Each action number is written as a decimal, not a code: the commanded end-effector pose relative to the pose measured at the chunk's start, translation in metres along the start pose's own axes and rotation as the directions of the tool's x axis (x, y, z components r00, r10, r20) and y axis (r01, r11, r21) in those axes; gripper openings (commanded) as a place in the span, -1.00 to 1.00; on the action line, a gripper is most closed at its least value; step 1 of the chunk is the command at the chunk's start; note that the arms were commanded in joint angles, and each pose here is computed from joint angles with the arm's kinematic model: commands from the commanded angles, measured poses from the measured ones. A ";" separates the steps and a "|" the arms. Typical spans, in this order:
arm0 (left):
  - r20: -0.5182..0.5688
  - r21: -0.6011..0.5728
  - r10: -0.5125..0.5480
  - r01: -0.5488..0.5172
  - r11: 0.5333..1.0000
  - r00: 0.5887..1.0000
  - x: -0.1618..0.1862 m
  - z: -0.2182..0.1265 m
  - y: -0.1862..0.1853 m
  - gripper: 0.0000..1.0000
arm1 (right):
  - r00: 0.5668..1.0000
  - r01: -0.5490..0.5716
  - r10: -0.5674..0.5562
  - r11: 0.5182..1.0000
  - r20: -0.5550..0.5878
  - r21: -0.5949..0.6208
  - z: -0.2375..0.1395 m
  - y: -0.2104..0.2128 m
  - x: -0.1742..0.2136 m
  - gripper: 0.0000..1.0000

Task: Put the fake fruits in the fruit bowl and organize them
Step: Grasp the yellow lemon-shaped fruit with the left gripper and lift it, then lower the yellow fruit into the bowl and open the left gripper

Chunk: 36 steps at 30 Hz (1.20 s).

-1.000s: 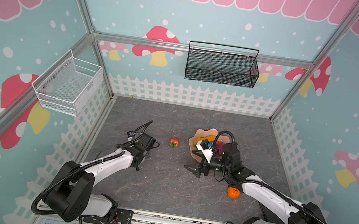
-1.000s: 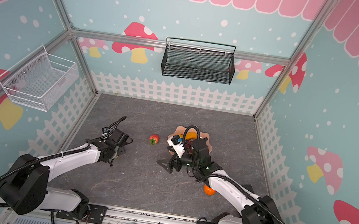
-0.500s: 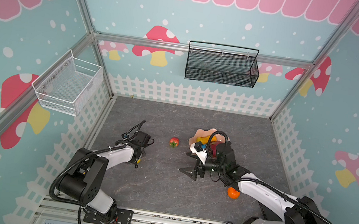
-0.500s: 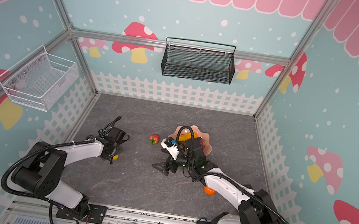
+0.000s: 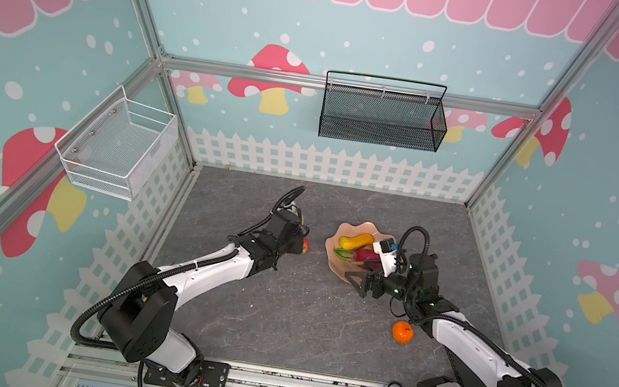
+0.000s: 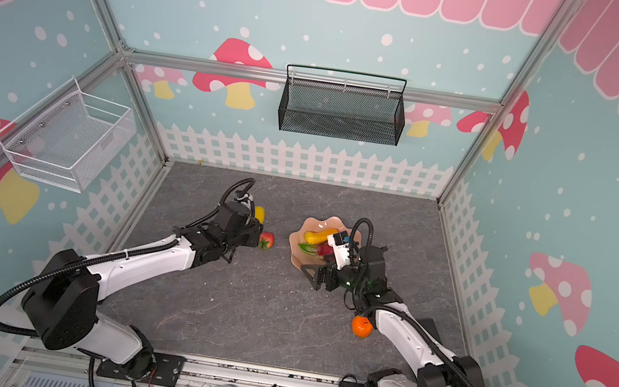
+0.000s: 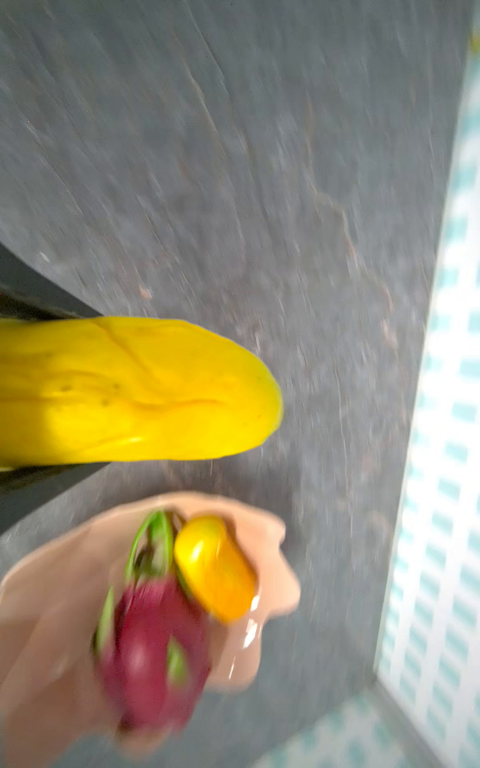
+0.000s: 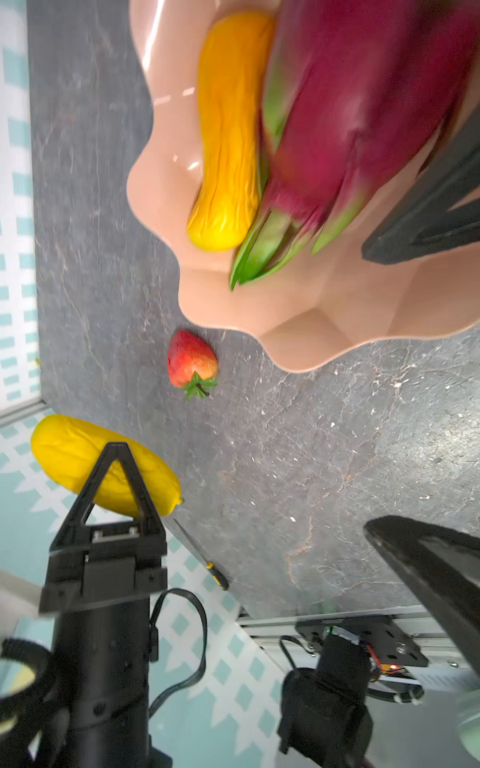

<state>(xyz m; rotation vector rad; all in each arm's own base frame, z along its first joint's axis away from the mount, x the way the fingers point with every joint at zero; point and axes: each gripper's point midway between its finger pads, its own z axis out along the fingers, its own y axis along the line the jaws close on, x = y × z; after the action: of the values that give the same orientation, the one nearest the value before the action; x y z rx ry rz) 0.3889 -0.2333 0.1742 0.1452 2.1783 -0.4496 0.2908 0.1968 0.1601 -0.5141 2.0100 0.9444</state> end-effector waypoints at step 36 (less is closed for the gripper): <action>0.193 0.630 0.826 -0.712 0.310 0.530 0.109 0.089 -0.177 -0.03 | 0.946 -0.295 0.273 0.949 0.178 0.114 -0.060 -0.007 0.036 0.96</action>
<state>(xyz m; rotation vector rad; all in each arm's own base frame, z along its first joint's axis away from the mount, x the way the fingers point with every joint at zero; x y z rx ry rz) 0.3417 -0.4337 0.0923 1.5928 1.7128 -0.6522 0.2417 0.1490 0.1494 -0.0777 2.0129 0.9954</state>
